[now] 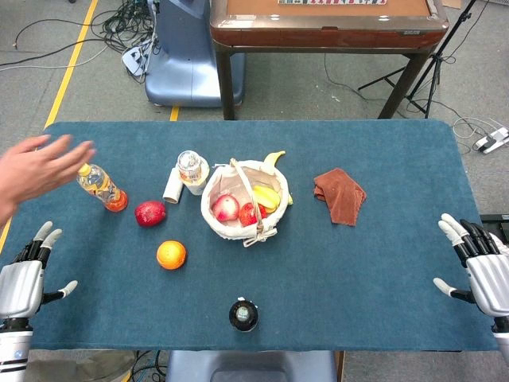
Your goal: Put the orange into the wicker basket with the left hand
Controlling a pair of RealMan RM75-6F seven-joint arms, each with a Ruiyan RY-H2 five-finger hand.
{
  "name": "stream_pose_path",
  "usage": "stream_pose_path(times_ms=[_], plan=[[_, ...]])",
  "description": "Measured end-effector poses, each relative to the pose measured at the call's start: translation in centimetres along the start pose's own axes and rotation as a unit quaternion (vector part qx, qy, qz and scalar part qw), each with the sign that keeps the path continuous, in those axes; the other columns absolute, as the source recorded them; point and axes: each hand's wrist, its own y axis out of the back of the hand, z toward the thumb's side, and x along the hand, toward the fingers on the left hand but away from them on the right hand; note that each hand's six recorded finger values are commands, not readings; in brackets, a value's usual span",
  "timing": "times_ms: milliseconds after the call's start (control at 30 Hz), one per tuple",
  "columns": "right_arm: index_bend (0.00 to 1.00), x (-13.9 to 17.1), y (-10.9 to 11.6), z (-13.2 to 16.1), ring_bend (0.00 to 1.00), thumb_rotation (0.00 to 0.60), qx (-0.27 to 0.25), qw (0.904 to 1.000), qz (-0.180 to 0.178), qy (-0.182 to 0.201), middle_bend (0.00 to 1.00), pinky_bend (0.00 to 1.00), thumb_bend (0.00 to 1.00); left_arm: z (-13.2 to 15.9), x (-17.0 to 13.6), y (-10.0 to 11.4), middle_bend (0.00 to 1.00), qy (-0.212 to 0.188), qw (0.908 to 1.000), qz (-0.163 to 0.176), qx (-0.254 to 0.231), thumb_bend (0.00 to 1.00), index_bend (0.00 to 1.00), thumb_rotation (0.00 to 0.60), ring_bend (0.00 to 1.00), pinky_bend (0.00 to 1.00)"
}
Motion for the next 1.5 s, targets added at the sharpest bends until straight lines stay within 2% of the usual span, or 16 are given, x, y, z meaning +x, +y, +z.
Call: stream_pose_path(times_ms=[367,467,667,767,900,1100,1500], plan=[[0.06,0.0,0.4,-0.1,0.03,0.6,0.002,1.0,-0.006,-0.002,0.1,0.1,0.02,0.4,-0.1,0.0,0.04,-0.013,0.9999,-0.004,-0.006,0.1,0.15,0.6,0.15,0.29],[0.06,0.0,0.7,-0.1,0.03,0.6,0.003,0.9999,-0.012,-0.002,0.1,0.1,0.02,1.0,-0.1,0.2,0.04,-0.037,0.9991,-0.006,-0.018,0.1,0.15,0.6,0.15,0.29],[0.06,0.0,0.8,-0.1,0.03,0.6,0.004,0.9999,-0.013,-0.003,0.1,0.1,0.02,2.8,0.2,0.5,0.04,-0.116,0.9932,-0.007,-0.016,0.1,0.16,0.6,0.15,0.29],[0.06,-0.1,0.9,-0.1,0.03,0.6,0.005,0.9999,-0.013,-0.002,0.1,0.1,0.02,4.2,0.3,0.4,0.04,-0.17,0.9852,-0.018,-0.008,0.1,0.17,0.6,0.14,0.29],[0.06,0.0,0.8,0.1,0.03,0.6,0.006,0.9999,-0.012,0.0,0.1,0.1,0.02,6.4,1.2,-0.5,0.04,-0.247,0.9676,-0.046,0.018,0.1,0.17,0.6,0.14,0.29],[0.06,0.2,0.7,-0.1,0.03,0.6,0.006,0.9999,-0.01,-0.005,0.1,0.1,0.02,9.3,2.8,-1.8,0.04,-0.325,0.9417,-0.077,0.043,0.1,0.19,0.6,0.14,0.29],[0.06,0.2,0.6,-0.2,0.03,0.6,0.007,0.9999,-0.009,-0.006,0.1,0.1,0.02,13.6,6.5,-4.7,0.04,-0.408,0.9004,-0.106,0.107,0.1,0.21,0.6,0.14,0.29]])
